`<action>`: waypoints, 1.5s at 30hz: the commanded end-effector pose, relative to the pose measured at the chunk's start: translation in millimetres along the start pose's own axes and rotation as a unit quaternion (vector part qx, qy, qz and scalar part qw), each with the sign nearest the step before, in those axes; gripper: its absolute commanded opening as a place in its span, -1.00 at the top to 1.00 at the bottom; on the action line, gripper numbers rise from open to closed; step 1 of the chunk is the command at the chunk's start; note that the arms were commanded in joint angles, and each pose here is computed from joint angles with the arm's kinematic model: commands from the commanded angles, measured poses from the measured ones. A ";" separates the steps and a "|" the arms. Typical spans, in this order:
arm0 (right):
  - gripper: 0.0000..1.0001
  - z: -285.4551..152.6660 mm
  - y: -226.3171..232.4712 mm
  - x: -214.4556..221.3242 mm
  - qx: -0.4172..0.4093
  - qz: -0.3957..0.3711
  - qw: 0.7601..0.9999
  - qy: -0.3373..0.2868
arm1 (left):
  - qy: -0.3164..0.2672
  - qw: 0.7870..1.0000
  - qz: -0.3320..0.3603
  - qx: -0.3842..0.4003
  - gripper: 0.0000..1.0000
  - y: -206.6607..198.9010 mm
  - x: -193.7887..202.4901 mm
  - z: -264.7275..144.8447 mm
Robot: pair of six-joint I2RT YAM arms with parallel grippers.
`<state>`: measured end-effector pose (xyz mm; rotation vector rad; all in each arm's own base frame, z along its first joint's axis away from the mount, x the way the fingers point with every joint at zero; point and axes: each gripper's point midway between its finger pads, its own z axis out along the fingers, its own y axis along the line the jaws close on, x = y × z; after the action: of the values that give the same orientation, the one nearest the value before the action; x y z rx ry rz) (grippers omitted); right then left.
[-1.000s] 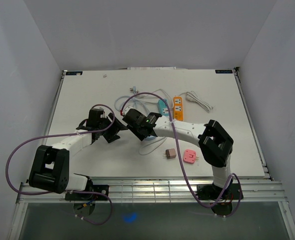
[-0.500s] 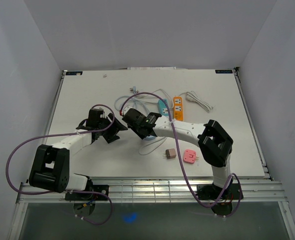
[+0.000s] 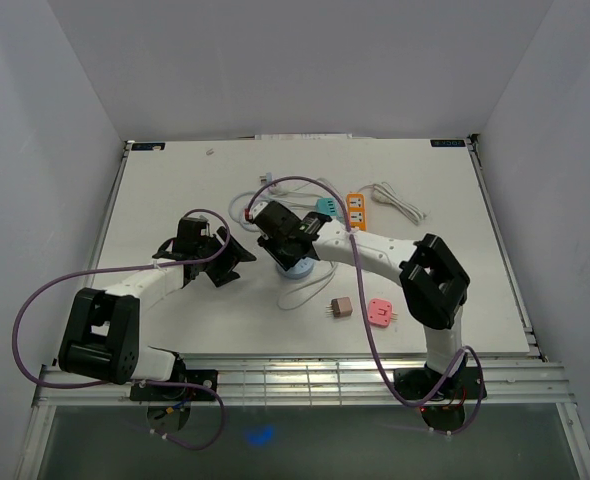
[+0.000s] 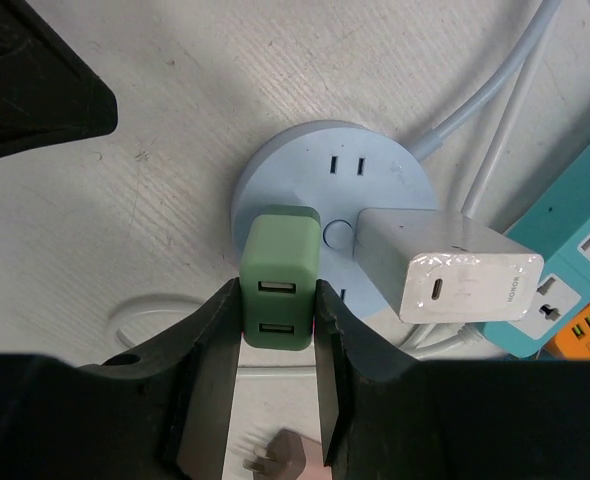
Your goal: Insert the plug
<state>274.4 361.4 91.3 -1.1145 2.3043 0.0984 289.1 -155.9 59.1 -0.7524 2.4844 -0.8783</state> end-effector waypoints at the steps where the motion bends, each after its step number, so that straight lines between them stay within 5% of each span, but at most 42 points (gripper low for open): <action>1: 0.76 -4.7 2.8 -16.5 -0.048 0.013 0.999 -0.021 | -0.007 1.000 0.013 0.018 -0.57 -11.4 -7.2 -3.3; 33: 0.80 45.0 0.5 62.2 -0.066 0.020 0.984 0.165 | 0.000 1.000 0.013 0.015 -0.57 -8.6 -5.1 0.5; 45: 0.82 55.5 25.0 75.0 -0.162 0.037 0.969 0.183 | 0.003 1.000 0.013 0.018 -0.56 -7.9 -3.0 0.5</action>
<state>293.9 370.2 85.4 -1.1475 2.4624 0.3138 288.3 -157.6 55.7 -0.7443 2.4991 -0.8914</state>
